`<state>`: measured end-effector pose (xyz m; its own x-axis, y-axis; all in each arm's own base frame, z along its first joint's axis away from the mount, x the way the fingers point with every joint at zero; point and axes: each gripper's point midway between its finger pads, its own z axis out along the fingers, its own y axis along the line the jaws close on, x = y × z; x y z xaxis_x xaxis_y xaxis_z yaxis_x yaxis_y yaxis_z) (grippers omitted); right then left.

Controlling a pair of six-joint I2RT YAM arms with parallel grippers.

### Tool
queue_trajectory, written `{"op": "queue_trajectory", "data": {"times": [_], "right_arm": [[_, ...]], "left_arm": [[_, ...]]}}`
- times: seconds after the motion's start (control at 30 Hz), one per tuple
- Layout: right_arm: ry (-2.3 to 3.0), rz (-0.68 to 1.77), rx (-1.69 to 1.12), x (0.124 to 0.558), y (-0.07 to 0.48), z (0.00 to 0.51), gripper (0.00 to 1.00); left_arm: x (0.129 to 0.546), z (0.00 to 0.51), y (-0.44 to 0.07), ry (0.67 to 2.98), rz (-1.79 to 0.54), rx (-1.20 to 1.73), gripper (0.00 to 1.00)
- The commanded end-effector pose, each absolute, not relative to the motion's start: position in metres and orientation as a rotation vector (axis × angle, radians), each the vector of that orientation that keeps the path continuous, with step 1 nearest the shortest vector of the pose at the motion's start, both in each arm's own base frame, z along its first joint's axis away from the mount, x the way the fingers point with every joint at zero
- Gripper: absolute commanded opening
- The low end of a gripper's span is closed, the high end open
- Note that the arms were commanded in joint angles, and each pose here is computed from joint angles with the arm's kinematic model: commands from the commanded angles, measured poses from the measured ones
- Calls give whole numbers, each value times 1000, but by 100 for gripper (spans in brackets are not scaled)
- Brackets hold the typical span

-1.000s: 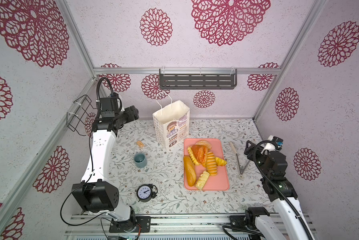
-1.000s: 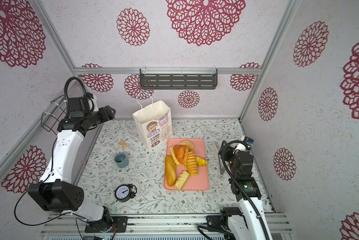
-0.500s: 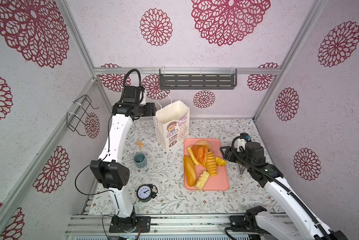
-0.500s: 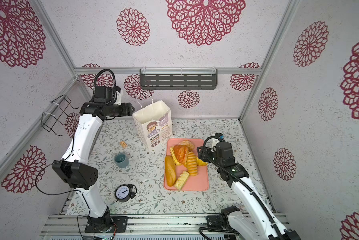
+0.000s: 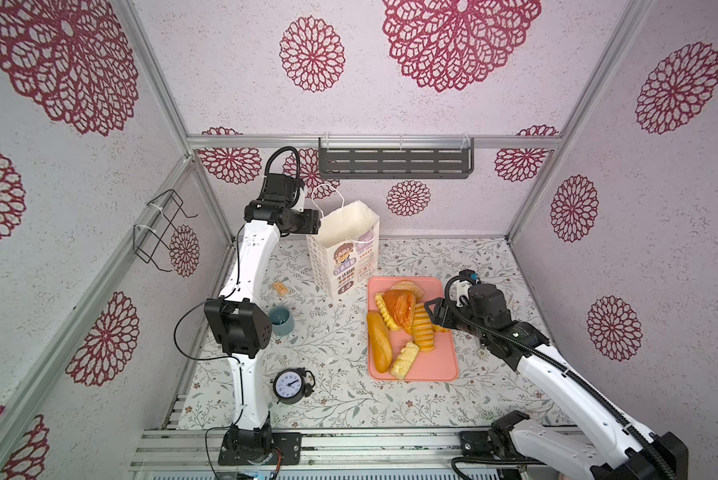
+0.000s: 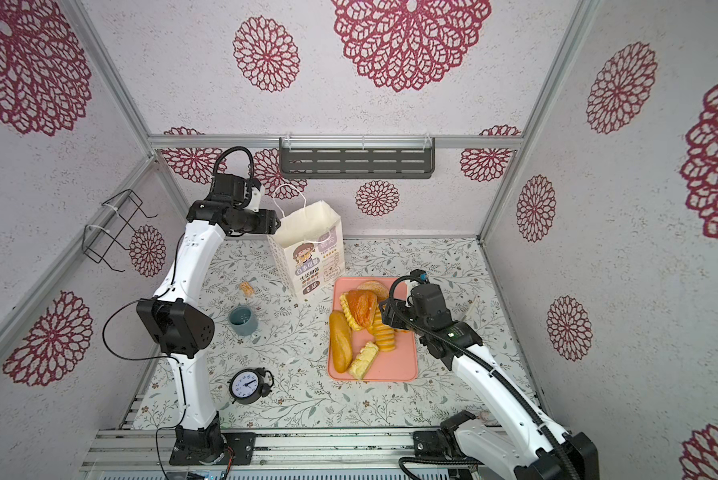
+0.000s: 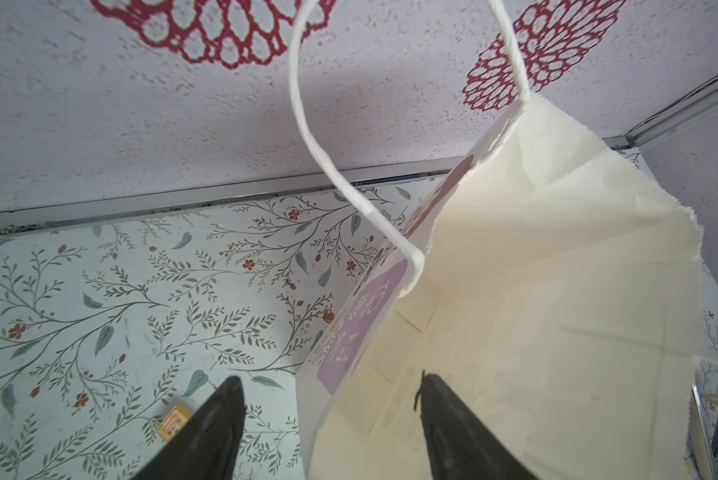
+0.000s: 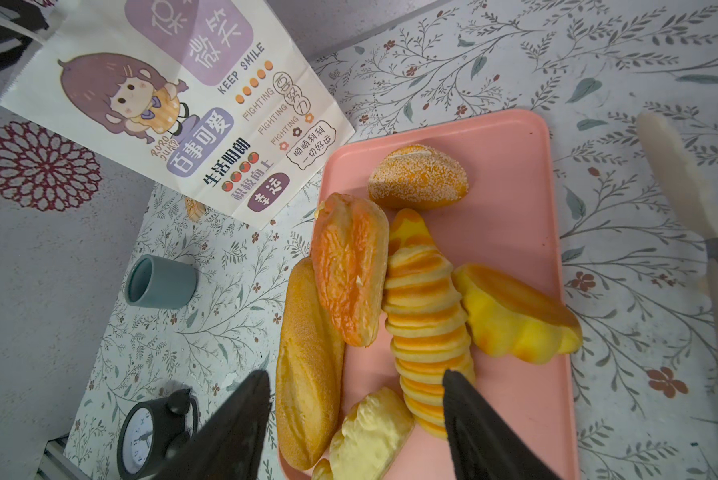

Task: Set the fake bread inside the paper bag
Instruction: 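Grasp the paper bag rim with left gripper and pull it nearer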

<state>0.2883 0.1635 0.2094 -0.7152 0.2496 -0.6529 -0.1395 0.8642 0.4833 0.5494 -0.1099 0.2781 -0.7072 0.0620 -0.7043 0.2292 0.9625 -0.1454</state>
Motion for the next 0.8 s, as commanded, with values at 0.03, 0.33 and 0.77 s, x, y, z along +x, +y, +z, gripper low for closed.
{"op": "queue_trajectory", "data": {"times": [0.03, 0.33, 0.77], "right_arm": [[2254, 666, 135, 290, 162, 218, 67], [2236, 638, 171, 288, 154, 228, 64], [2202, 557, 251, 281, 132, 245, 62]], "left_arm": [[561, 287, -121, 2290, -287, 255, 63], [567, 272, -130, 2317, -282, 287, 50], [561, 283, -130, 2309, -276, 256, 11]]}}
